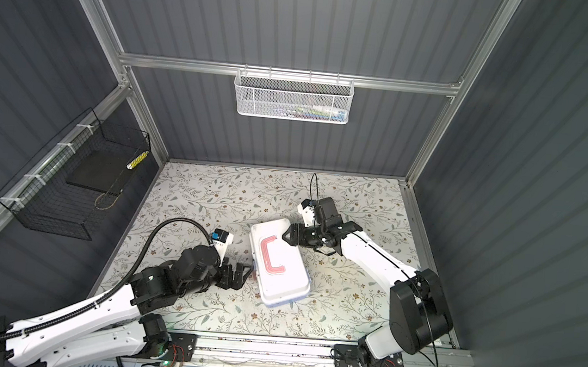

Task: Pack the tool kit

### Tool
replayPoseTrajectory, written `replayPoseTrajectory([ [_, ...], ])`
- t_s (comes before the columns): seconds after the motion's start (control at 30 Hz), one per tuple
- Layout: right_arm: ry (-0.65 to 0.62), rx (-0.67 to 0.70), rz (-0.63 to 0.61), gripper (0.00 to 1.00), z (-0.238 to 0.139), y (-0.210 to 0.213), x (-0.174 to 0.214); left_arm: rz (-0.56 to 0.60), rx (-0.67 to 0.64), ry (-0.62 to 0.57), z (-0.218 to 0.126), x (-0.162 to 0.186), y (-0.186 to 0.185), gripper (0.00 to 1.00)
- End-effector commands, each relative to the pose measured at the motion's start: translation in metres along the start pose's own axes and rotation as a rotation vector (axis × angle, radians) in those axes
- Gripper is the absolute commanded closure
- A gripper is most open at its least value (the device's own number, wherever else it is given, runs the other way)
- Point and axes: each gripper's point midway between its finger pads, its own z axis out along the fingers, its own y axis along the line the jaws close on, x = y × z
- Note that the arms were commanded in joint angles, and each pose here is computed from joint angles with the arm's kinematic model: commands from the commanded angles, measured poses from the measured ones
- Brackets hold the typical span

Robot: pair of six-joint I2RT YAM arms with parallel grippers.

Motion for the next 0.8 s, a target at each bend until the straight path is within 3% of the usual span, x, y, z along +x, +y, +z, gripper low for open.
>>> replayPoseTrajectory([
  [0.0,0.04,-0.045,-0.004,0.38,-0.003,0.01,0.014,0.021,-0.166,0.057,0.01,0.034,0.042,0.0],
  [0.23,0.056,-0.032,0.003,0.37,-0.001,0.005,0.021,0.106,-0.034,0.041,0.045,0.052,0.025,0.0],
  [0.77,0.059,-0.034,0.014,0.35,-0.003,0.005,0.024,0.2,0.009,0.033,0.085,0.058,0.012,0.0],
])
